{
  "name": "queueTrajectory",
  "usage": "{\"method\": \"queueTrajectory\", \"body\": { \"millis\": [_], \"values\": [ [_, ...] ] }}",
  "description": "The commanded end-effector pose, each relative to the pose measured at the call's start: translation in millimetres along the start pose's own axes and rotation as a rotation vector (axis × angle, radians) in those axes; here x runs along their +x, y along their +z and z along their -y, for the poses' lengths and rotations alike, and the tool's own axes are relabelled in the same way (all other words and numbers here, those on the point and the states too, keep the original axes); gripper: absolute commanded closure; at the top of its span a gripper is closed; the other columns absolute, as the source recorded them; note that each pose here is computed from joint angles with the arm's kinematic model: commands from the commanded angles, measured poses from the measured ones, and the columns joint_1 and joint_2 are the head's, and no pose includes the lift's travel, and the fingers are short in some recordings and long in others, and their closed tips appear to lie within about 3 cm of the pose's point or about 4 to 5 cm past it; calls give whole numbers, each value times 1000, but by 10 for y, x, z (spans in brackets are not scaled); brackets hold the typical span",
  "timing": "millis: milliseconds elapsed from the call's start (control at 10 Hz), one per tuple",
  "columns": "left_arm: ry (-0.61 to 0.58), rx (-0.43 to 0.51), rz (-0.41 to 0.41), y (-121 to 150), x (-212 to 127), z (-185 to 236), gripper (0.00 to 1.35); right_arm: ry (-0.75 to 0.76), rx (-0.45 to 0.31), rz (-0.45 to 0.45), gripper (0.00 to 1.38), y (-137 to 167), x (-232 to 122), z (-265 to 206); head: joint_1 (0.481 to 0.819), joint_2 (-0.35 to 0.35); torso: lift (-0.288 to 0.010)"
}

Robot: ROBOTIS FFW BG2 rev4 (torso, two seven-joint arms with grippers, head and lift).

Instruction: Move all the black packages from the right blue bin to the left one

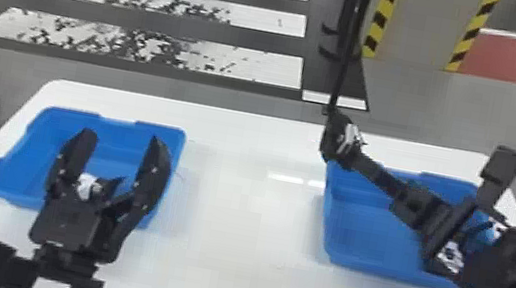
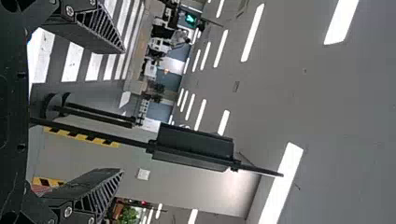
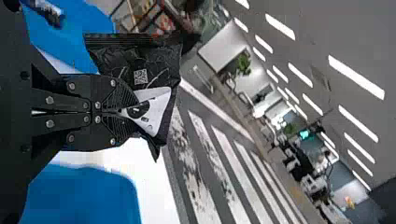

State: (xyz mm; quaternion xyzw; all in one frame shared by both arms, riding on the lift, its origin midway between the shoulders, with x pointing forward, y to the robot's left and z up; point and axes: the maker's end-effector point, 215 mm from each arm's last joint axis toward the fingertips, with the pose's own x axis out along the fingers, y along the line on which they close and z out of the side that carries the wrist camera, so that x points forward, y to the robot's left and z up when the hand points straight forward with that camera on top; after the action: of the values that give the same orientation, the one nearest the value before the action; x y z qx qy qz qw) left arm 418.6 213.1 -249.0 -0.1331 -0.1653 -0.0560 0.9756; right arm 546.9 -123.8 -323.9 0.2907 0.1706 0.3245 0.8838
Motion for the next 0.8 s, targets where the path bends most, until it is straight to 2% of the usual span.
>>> {"method": "queueTrajectory", "body": {
  "millis": [0,300,500,700],
  "values": [
    [-21,-7,2,-4,30,104,134,127,28,-42,1153,-127,265,-484,695,81,-140],
    [-79,-43,-14,-79,129,408,136,255,59,-113,1153,-448,530,-1050,695,176,-140],
    [-136,-109,-44,-188,147,741,140,299,68,-148,1153,-629,629,-1263,695,193,-140],
    [-154,-120,-88,-321,137,827,140,344,81,-172,1153,-756,652,-1483,695,189,-140]
  ]
}}
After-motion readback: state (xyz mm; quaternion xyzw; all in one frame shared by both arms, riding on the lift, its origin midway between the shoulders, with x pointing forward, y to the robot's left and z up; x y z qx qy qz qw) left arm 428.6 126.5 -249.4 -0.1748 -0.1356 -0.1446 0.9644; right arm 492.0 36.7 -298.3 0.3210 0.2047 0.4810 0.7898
